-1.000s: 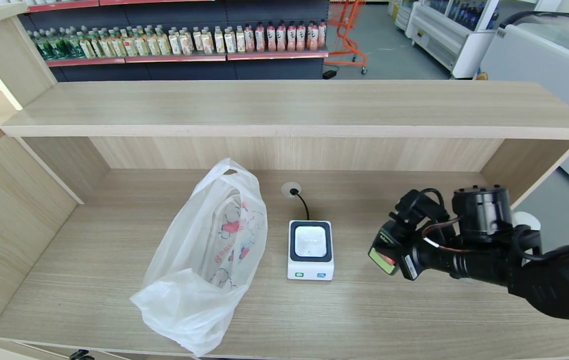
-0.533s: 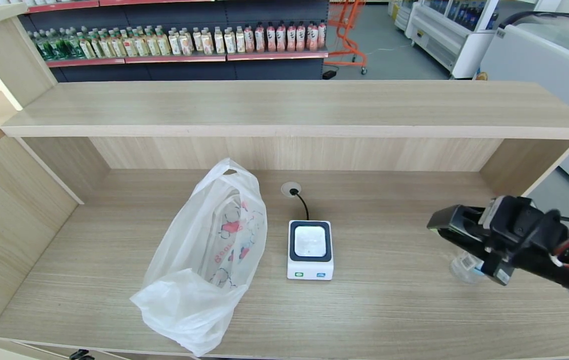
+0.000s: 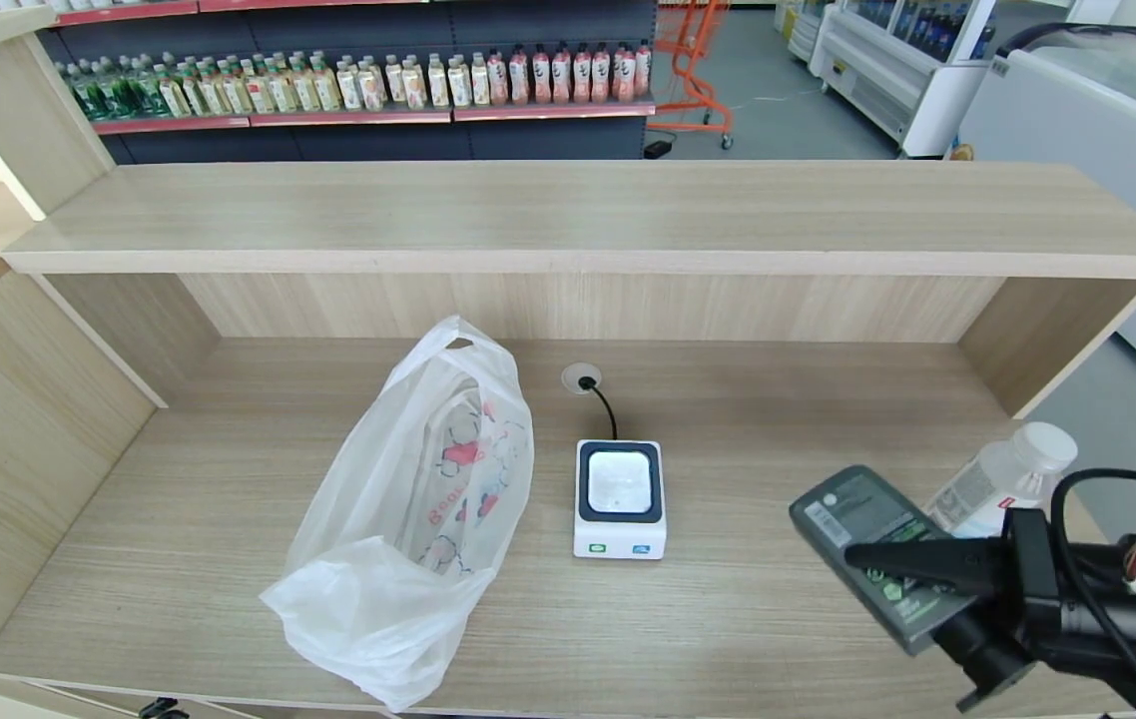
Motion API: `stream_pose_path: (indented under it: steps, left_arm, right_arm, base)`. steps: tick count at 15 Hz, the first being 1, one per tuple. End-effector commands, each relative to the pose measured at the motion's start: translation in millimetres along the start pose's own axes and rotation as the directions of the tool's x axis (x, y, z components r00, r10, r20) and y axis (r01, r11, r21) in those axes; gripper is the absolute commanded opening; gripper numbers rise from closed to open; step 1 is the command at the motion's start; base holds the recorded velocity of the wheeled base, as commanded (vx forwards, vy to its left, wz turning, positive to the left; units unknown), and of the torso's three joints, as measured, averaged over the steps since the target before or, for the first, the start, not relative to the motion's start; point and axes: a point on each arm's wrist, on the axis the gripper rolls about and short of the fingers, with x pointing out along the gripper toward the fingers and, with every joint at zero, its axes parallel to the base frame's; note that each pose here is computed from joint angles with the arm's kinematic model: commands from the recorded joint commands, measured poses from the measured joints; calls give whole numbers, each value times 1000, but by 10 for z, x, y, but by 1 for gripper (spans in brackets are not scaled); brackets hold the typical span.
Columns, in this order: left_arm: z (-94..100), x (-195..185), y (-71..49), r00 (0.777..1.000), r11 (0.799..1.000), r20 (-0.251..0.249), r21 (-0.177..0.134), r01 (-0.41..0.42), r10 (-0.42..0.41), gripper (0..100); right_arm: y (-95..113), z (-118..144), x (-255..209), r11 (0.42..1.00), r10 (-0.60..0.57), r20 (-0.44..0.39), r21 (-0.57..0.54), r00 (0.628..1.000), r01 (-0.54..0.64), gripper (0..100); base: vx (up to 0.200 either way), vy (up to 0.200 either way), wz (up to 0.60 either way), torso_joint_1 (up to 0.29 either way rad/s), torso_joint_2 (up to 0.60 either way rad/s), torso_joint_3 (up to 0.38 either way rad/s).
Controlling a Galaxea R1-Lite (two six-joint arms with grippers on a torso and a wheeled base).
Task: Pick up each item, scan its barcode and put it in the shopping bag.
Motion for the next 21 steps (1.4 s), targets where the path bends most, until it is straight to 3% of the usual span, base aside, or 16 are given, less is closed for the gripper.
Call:
stream_pose_path:
  steps: [1, 4, 7, 14, 21]
  left_arm:
    - [0, 0, 0, 1000, 1000, 0, 0, 0, 0, 100]
    - [0, 0, 0, 1000, 1000, 0, 0, 0, 0, 100]
    - [0, 0, 0, 1000, 1000, 0, 0, 0, 0, 100]
    - [0, 0, 0, 1000, 1000, 0, 0, 0, 0, 100]
    - [0, 0, 0, 1000, 1000, 0, 0, 0, 0, 100]
  right_arm:
    - [45, 137, 128, 997, -8, 162, -72, 987, 20, 0]
    - [-12, 146, 155, 953, -128, 255, -234, 958, 190, 0]
    - [-96, 178, 211, 896, -241, 349, -278, 906, 346, 0]
    - [-116, 215, 266, 860, -262, 392, -319, 882, 398, 0]
    - [-222, 113, 284, 802, -299, 358, -408, 885, 436, 0]
  base:
    - [0, 0, 0, 0, 0, 0]
    - [0, 0, 0, 0, 0, 0]
    - [0, 0, 0, 0, 0, 0]
    - [0, 0, 0, 0, 0, 0]
    - [0, 0, 0, 0, 0, 0]
